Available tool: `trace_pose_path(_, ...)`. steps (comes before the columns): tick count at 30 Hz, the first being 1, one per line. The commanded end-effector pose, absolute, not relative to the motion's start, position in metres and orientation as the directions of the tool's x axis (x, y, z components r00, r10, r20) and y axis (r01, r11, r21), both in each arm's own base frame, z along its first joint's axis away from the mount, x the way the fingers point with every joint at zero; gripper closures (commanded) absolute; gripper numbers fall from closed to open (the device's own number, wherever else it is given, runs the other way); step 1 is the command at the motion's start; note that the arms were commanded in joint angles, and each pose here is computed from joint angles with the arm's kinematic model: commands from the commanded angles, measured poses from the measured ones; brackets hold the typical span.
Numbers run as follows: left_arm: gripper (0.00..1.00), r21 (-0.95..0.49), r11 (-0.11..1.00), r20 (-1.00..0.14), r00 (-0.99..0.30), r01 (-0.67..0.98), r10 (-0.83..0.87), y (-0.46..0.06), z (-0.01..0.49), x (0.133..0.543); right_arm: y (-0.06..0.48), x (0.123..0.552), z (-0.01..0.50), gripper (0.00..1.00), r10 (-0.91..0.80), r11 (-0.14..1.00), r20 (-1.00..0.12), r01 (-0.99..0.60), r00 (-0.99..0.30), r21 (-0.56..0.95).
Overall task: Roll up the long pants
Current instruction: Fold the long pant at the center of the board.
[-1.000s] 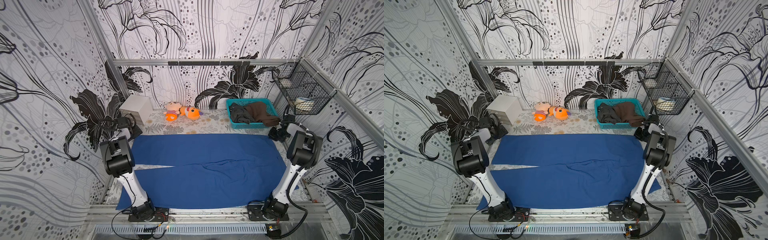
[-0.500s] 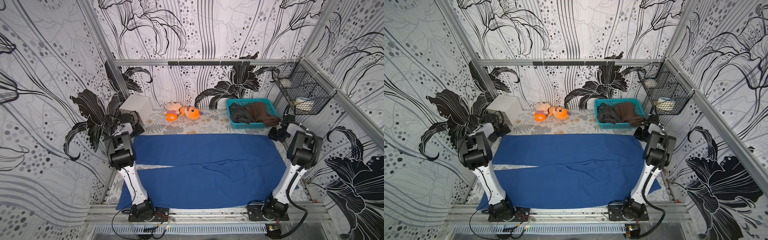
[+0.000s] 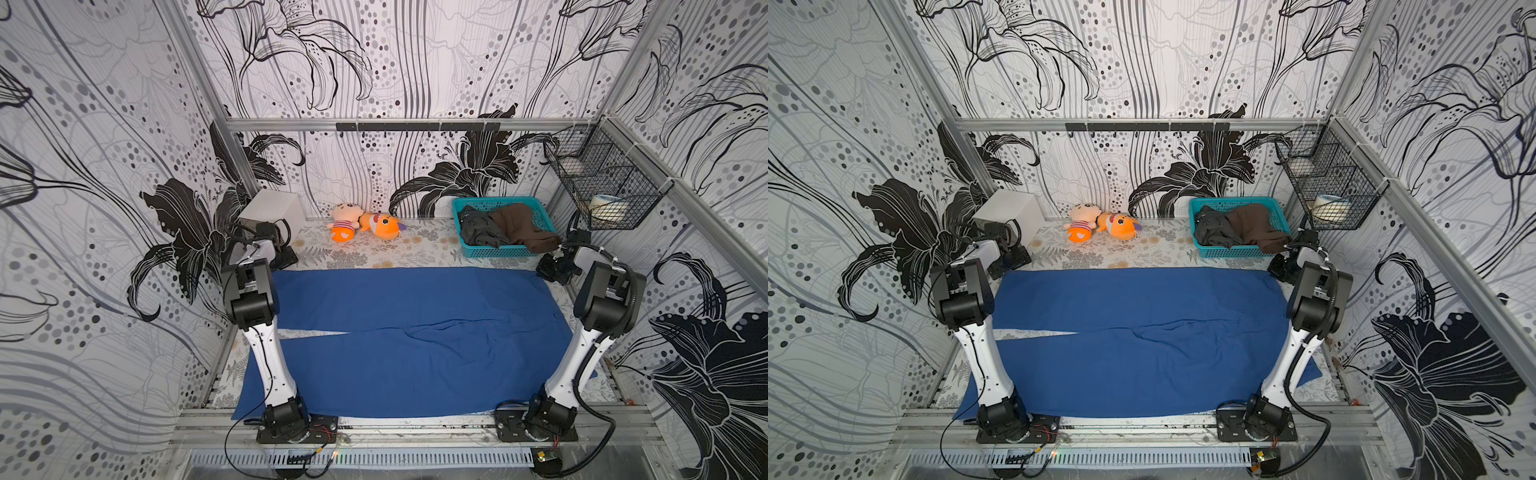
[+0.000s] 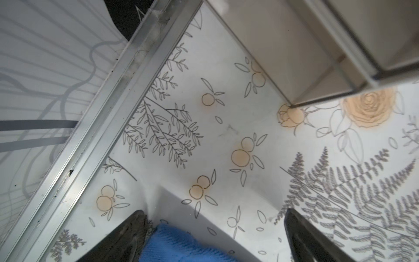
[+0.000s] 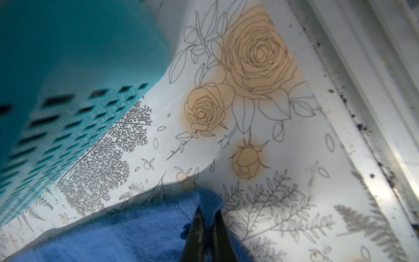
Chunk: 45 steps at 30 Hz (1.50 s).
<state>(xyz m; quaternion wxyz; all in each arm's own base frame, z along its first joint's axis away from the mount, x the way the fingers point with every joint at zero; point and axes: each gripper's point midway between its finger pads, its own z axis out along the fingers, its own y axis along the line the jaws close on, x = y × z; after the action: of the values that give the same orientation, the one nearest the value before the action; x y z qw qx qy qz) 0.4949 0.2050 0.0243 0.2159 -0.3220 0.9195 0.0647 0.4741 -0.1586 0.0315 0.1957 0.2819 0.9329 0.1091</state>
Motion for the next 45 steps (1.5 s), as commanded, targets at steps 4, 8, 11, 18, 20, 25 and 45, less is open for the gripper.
trace_pose_path(4,0.04,0.021,0.765,-0.427,-0.698,-0.643,-0.575,0.214,0.024,0.489,-0.143,0.473,0.026,1.0,0.567,0.809,-0.266,0.464,-0.78,0.361)
trace_pose_path(8,0.08,0.021,0.769,-0.4,-0.71,-0.639,-0.58,0.211,0.016,0.487,-0.142,0.473,0.026,1.0,0.567,0.808,-0.264,0.464,-0.78,0.364)
trace_pose_path(11,0.16,0.012,0.771,-0.394,-0.711,-0.637,-0.582,0.21,0.014,0.488,-0.142,0.474,0.027,1.0,0.567,0.807,-0.265,0.462,-0.78,0.367)
trace_pose_path(18,0.25,0.003,0.768,-0.382,-0.71,-0.641,-0.591,0.21,0.01,0.488,-0.141,0.474,0.027,1.0,0.567,0.806,-0.261,0.46,-0.781,0.373)
trace_pose_path(20,0.3,0.004,0.766,-0.375,-0.712,-0.642,-0.594,0.21,0.008,0.487,-0.141,0.474,0.027,1.0,0.568,0.805,-0.26,0.46,-0.781,0.374)
trace_pose_path(25,0.65,0.002,0.766,-0.367,-0.713,-0.642,-0.597,0.21,0.006,0.487,-0.14,0.473,0.027,1.0,0.567,0.805,-0.26,0.459,-0.781,0.376)
trace_pose_path(45,1.0,-0.126,0.762,-0.525,-0.609,-0.635,-0.594,0.196,0.097,0.493,-0.14,0.489,0.11,1.0,0.578,0.809,-0.502,0.372,-0.643,0.455)
